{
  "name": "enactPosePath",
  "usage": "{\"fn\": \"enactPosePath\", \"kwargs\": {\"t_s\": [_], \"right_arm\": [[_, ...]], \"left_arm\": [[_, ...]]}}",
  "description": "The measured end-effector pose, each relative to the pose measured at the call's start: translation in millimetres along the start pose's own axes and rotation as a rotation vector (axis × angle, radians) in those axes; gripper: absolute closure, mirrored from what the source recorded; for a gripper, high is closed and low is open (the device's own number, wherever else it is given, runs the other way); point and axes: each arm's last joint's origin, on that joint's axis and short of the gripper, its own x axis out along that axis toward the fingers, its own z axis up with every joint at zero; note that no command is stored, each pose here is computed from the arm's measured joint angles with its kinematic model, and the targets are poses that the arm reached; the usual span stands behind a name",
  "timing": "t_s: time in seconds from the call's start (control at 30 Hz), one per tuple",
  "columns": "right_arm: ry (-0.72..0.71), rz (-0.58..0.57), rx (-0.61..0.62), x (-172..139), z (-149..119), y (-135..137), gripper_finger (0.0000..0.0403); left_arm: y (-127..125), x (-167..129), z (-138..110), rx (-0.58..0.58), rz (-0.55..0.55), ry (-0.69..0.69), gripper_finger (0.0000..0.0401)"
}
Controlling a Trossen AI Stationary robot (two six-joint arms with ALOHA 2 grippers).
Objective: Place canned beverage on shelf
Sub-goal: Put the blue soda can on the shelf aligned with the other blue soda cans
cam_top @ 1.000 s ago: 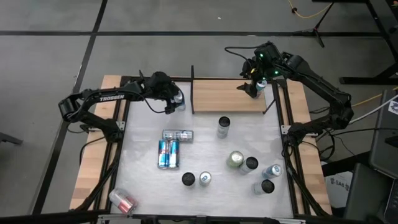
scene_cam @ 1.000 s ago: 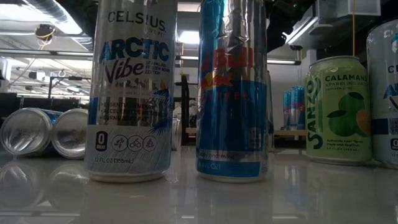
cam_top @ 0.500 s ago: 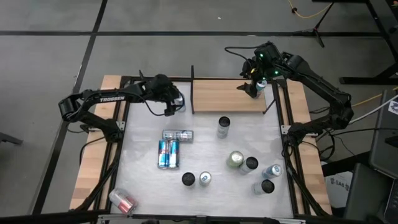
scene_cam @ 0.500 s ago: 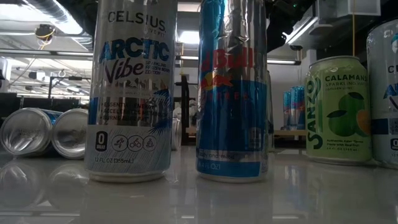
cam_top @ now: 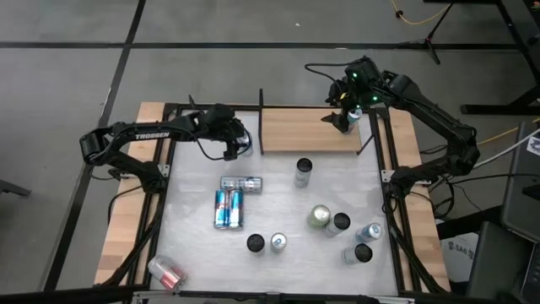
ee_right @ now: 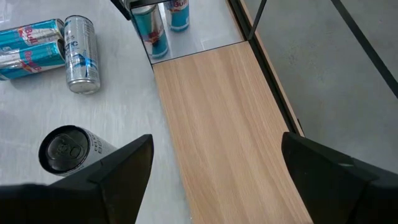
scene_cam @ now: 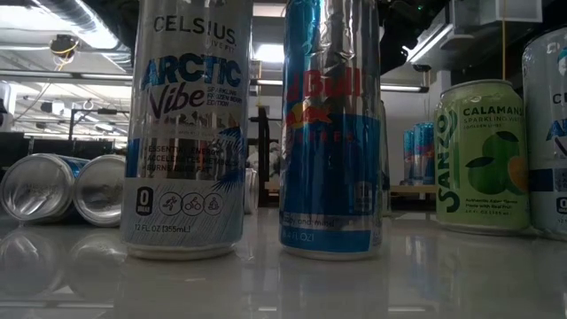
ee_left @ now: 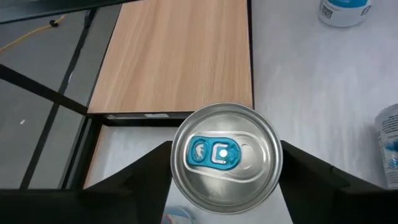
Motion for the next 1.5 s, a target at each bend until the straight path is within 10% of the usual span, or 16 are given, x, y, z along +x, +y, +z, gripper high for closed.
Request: {"fn": "enactPosePath", "kwargs": {"t_s": [0.6,1.5], "right_arm": [[0.0,0.0,0.0,0.0,0.0,0.0,0.0058],[0.0,0.0,0.0,0.0,0.0,0.0,0.0058]], "left_arm": [[-1.0,0.3,1.8,-0.127,-0.009,-0.019,0.018],[-32.9,-18.9,59.5,-0.005,-0.175,-0.218,0.018]]}}
